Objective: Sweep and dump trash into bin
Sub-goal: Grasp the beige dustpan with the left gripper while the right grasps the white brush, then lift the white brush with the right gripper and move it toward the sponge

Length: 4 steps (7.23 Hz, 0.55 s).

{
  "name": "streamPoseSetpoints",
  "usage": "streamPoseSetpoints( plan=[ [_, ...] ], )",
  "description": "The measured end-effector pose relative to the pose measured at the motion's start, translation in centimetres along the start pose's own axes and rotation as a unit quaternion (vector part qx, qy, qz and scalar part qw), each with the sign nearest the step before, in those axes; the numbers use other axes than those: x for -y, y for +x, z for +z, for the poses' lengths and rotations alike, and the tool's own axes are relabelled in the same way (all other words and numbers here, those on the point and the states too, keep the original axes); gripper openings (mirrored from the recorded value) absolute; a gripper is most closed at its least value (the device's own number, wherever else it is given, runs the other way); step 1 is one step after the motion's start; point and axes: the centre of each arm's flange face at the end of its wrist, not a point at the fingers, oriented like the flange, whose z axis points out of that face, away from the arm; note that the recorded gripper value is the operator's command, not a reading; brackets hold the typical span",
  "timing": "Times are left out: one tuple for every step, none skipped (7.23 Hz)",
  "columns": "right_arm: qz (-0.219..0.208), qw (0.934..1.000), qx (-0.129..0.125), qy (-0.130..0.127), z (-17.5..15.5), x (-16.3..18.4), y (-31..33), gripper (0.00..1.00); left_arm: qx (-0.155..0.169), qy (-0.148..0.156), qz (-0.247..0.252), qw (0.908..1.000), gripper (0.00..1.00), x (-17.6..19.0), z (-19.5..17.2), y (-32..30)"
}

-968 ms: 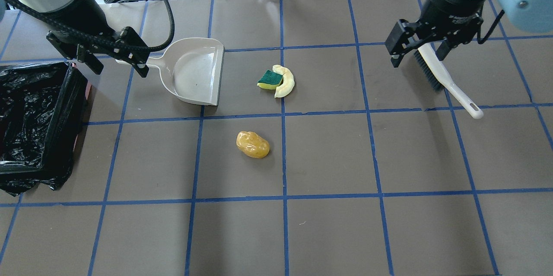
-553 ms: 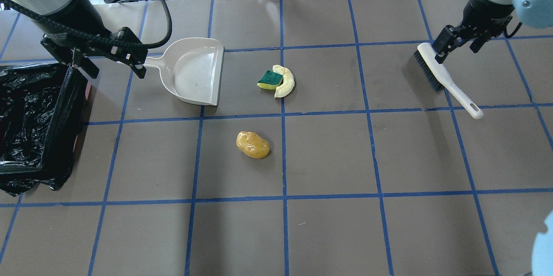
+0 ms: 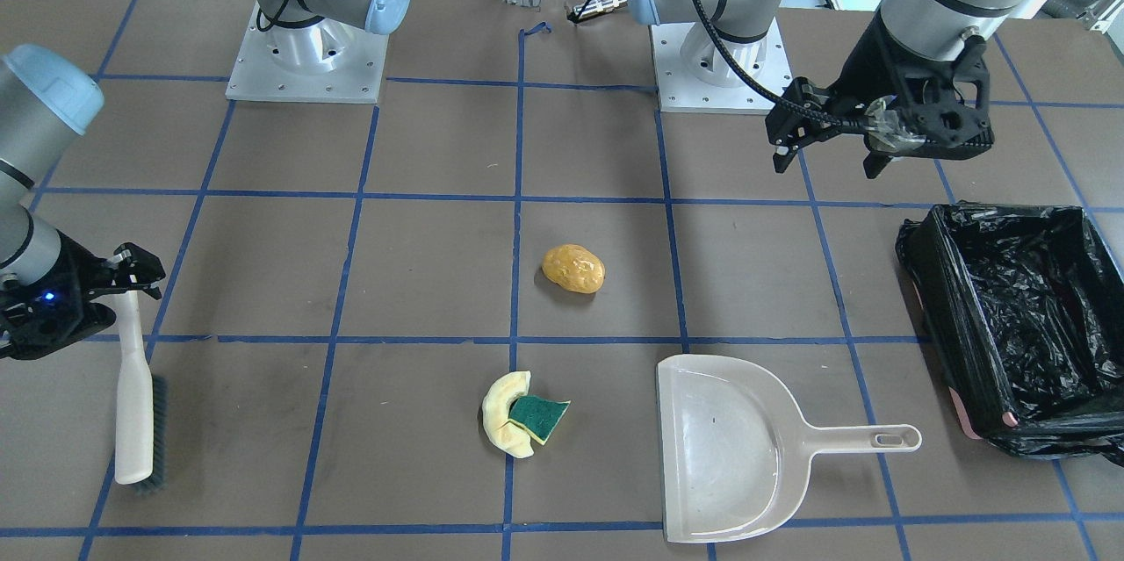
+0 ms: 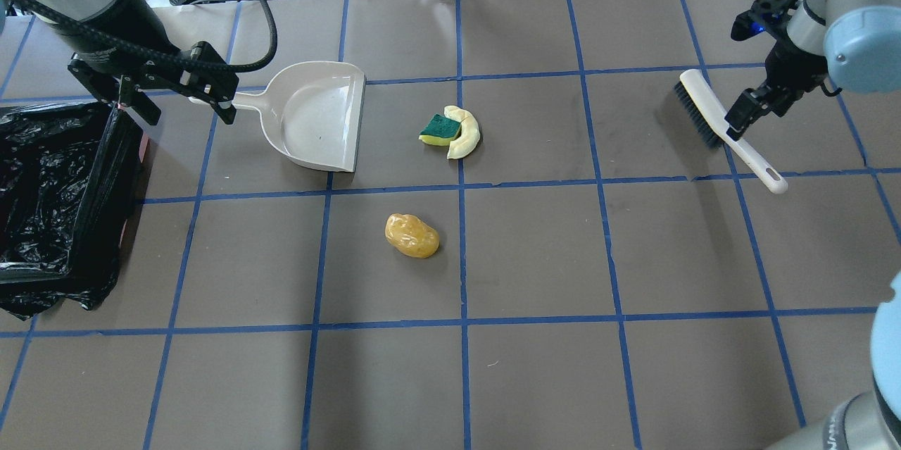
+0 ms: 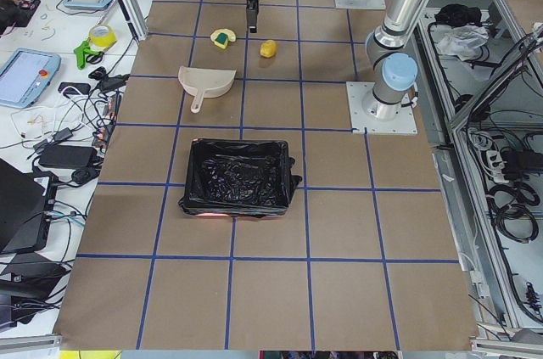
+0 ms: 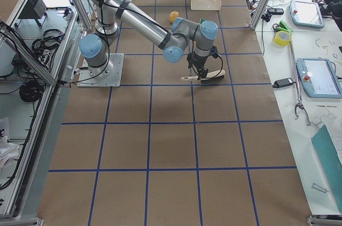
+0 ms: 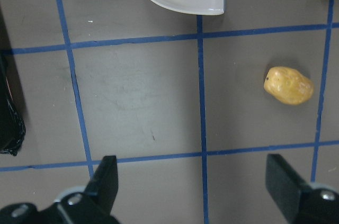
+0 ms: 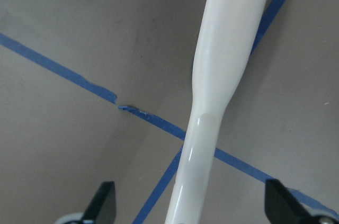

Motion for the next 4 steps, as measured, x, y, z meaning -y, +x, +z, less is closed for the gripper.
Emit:
streamPoseSetpoints(
  plan=[
    [-0.017,0.9998,-0.004,-0.004,1.5,-0.9,-0.3,0.75,0.004,0.034,-0.058,0.9977,1.00,1.3,0.7,-0.6],
    [-0.024,0.9997,-0.006,-0.006,2.0,-1.3,-0.5,0.50,0.002,0.050,-0.143,0.9884,1.00,2.1,2.0,-1.1],
    [-0.023,0.9997,-0.008,-0.006,2.1,-1.4,-0.5,0.29,-0.002,0.048,-0.240,0.9695,1.00,2.6,3.7,-1.5],
    [-0.020,0.9997,-0.010,-0.005,2.0,-1.4,-0.5,0.20,-0.006,0.044,-0.334,0.9415,1.00,3.4,5.6,-2.0]
  ],
)
